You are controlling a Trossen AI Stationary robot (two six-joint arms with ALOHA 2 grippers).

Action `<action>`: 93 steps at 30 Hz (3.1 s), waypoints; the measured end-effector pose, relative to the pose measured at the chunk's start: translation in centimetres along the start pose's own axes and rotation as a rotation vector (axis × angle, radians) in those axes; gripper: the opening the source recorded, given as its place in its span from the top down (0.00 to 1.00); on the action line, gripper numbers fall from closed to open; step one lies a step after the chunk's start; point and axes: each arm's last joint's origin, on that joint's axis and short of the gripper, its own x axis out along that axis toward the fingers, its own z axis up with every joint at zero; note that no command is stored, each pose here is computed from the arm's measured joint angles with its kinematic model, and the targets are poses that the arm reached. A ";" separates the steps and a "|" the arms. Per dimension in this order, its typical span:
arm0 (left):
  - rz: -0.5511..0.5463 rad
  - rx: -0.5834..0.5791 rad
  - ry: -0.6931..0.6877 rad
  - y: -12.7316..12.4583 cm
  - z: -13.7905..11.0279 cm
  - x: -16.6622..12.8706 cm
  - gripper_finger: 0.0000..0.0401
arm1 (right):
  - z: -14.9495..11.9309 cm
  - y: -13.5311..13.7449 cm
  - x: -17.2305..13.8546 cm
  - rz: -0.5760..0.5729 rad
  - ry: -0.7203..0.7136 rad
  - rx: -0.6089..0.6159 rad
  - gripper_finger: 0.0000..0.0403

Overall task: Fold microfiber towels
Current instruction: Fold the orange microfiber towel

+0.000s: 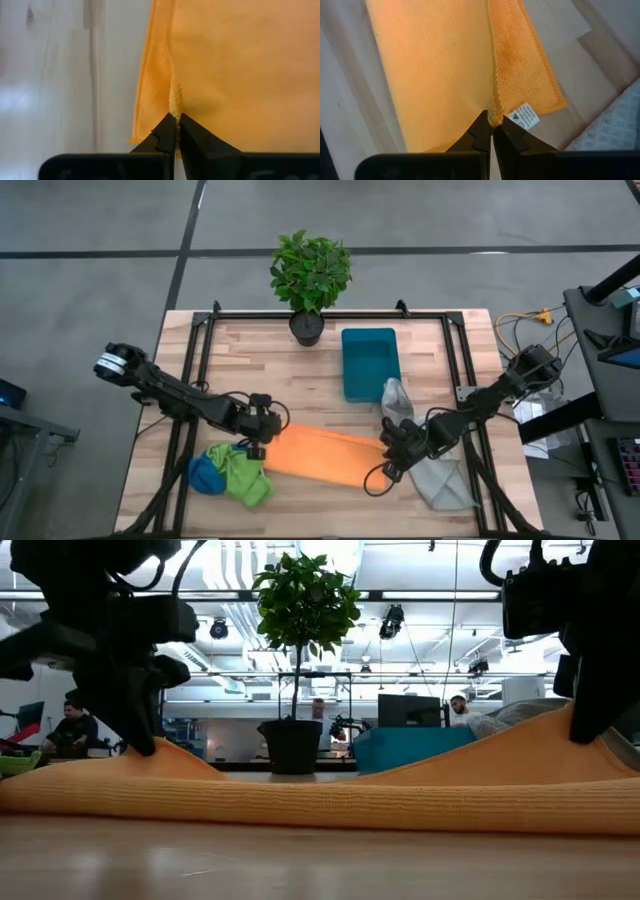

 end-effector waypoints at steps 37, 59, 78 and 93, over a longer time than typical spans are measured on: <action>0.155 -0.050 -0.029 1.7 -1.2 1.2 0.84 | -1.4 -1.5 2.2 -0.127 0.031 0.185 0.84; -0.137 -0.204 -0.047 2.1 -0.1 0.7 0.96 | 0.5 1.4 2.1 0.093 -0.160 0.272 0.87; -0.346 -0.336 0.028 -5.2 -0.9 3.6 1.00 | 3.2 -0.4 5.1 -0.177 -0.008 0.206 0.98; -0.553 -0.354 -0.219 -8.7 1.9 -0.8 1.00 | 5.6 3.6 0.7 -0.130 -0.270 0.097 0.98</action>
